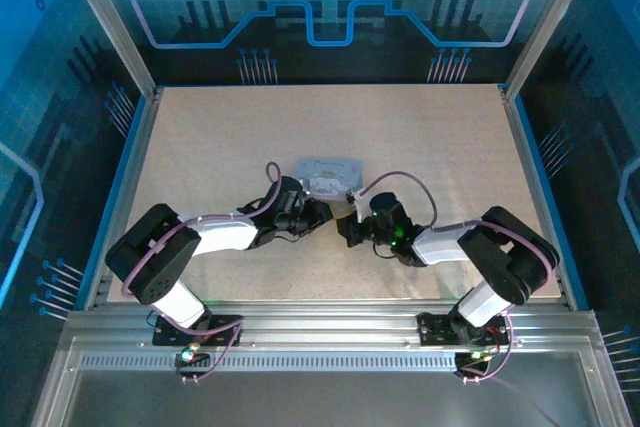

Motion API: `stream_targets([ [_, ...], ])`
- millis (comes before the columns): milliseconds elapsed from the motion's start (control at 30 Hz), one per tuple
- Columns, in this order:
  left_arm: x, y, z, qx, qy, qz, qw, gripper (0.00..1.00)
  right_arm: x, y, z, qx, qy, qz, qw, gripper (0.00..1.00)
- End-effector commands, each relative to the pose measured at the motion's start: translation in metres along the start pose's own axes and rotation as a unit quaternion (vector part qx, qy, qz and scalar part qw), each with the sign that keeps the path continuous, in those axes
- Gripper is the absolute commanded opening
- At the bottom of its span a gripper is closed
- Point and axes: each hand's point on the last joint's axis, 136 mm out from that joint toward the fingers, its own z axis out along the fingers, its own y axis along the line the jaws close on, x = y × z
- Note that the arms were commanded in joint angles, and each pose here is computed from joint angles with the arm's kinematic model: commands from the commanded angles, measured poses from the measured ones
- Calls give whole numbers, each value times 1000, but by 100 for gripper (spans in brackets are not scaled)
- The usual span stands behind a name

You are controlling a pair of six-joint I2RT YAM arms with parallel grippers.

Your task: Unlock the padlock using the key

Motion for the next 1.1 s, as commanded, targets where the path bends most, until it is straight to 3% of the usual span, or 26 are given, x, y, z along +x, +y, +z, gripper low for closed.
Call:
stream_targets([
  [0,13,-10,2,29,26,7,999,28,-17,19,8,-33,-18,39,999,0],
  [367,5,-4,-7,32,6,3,999,49,6,14,15,-20,24,110,993,0],
  [700,-5,9,-42,22,-27,0,999,72,11,22,13,-20,38,137,990,0],
  [1067,-16,13,-83,70,-97,3,993,79,6,40,3,-36,43,186,981,0],
])
